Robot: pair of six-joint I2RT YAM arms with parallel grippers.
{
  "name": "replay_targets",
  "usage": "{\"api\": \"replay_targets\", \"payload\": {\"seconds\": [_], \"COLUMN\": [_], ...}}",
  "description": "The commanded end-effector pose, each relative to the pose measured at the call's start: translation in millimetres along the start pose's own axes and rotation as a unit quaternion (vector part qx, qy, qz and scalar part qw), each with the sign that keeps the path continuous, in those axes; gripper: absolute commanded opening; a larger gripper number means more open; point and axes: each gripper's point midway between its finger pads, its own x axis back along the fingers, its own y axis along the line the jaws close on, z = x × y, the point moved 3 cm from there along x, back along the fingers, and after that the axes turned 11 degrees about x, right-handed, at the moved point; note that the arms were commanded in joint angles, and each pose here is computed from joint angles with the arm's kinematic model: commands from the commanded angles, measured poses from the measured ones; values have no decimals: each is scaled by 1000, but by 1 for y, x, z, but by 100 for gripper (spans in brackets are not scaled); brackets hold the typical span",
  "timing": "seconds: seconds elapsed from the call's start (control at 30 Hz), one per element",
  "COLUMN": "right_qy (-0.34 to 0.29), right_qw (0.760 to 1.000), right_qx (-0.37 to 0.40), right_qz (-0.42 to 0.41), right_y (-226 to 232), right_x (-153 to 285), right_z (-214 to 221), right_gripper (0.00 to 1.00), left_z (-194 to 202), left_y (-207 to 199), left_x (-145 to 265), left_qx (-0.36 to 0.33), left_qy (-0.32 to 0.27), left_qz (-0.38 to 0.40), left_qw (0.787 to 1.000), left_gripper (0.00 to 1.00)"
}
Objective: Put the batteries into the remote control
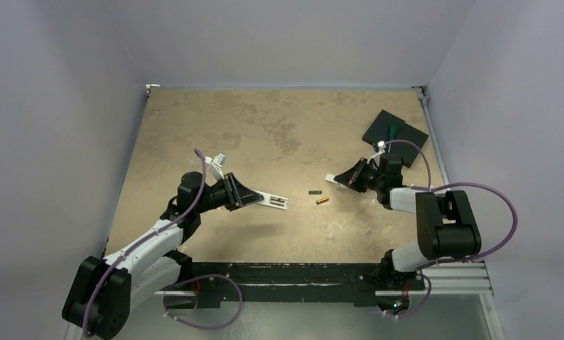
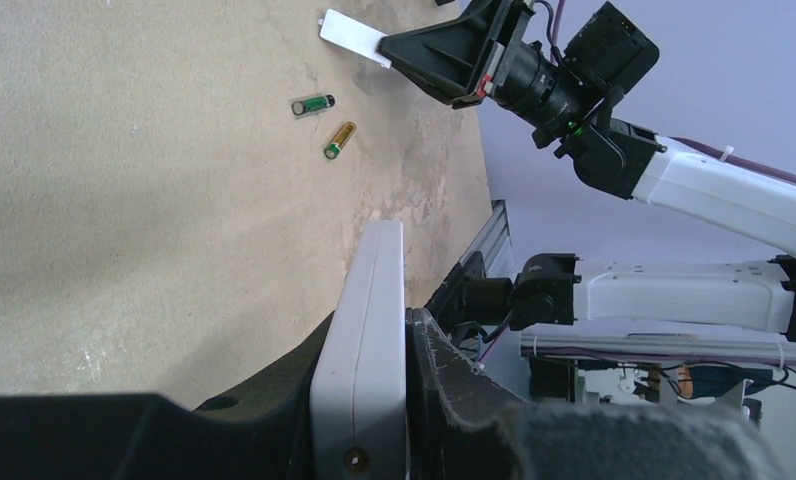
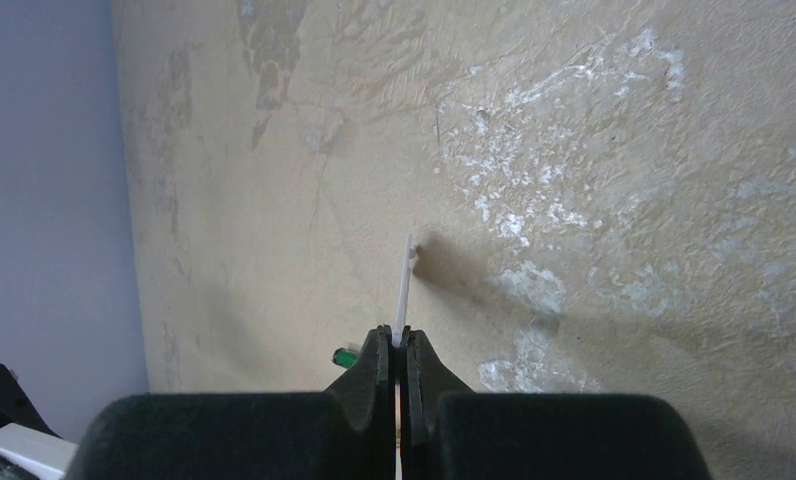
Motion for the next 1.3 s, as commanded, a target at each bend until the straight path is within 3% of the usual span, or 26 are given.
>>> {"api": "replay_targets", "payload": {"seconds": [0.0, 0.33, 0.87, 1.27], "right_qy": [-4, 1, -15, -38], "right_qw": [1000, 1000, 997, 994], "right_qx": [-6, -11, -6, 49], "right_qz": [-6, 21, 74, 90], "right_y": [-2, -13, -22, -14], "right_x": [0, -2, 7, 25], "right_z": [-1, 3, -2, -17], "right_gripper": [3, 25, 45, 47], "left_z": [0, 1, 5, 5], "left_y": [-8, -11, -13, -13], "left_x": [1, 3, 9, 10], "left_qx": [-16, -19, -29, -32], "left_qy": [2, 5, 5, 6], "left_qz": [24, 29, 27, 24], "left_qw": [1000, 999, 999, 999], "left_gripper": [0, 0, 0, 0]}}
